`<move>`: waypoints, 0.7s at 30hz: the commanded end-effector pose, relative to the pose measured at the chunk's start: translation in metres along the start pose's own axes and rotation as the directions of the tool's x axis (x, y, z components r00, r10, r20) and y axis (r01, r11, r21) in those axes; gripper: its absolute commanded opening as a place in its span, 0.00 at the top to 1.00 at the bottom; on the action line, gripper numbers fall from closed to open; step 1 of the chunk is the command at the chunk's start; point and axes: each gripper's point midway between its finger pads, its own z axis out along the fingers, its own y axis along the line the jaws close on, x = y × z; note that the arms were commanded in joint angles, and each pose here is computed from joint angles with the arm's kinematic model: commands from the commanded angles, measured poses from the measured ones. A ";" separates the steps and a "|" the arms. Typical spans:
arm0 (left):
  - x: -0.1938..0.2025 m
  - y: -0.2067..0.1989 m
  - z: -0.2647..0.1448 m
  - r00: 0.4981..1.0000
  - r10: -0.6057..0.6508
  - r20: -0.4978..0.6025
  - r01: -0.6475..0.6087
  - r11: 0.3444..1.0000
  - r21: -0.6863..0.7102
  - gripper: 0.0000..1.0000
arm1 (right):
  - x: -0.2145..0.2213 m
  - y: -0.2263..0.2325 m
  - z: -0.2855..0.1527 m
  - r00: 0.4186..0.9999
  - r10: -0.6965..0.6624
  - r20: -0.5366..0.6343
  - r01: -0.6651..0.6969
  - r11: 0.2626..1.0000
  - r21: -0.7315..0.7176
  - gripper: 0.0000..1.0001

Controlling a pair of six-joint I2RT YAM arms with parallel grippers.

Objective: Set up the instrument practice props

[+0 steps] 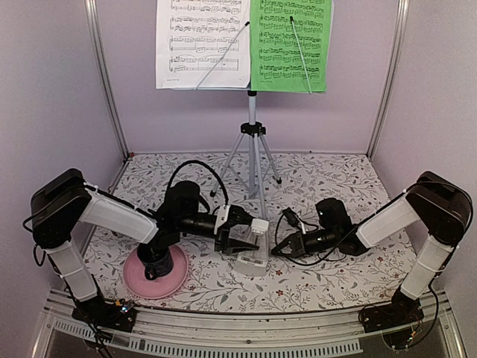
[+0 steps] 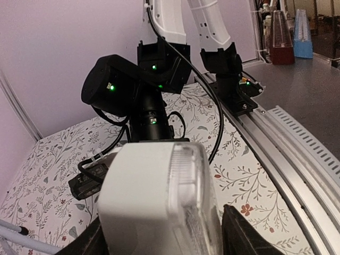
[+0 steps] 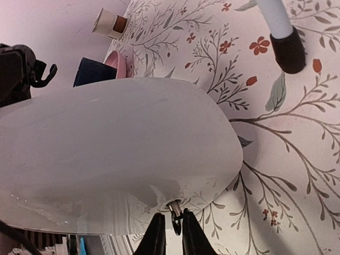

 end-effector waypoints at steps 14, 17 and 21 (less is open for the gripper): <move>-0.029 0.027 -0.028 0.993 0.104 0.060 -0.094 0.983 -0.160 0.09 | 0.012 0.035 -0.017 0.999 -0.006 -0.046 0.002 0.996 -0.088 0.37; -0.032 0.022 -0.045 0.995 0.069 0.067 -0.053 0.974 -0.222 0.07 | -0.006 0.035 -0.031 0.999 -0.050 0.008 0.051 0.997 -0.064 0.30; -0.032 0.016 -0.072 0.995 -0.041 0.093 0.072 0.931 -0.357 0.09 | -0.049 0.035 -0.049 0.985 -0.124 0.122 0.127 0.992 -0.018 0.19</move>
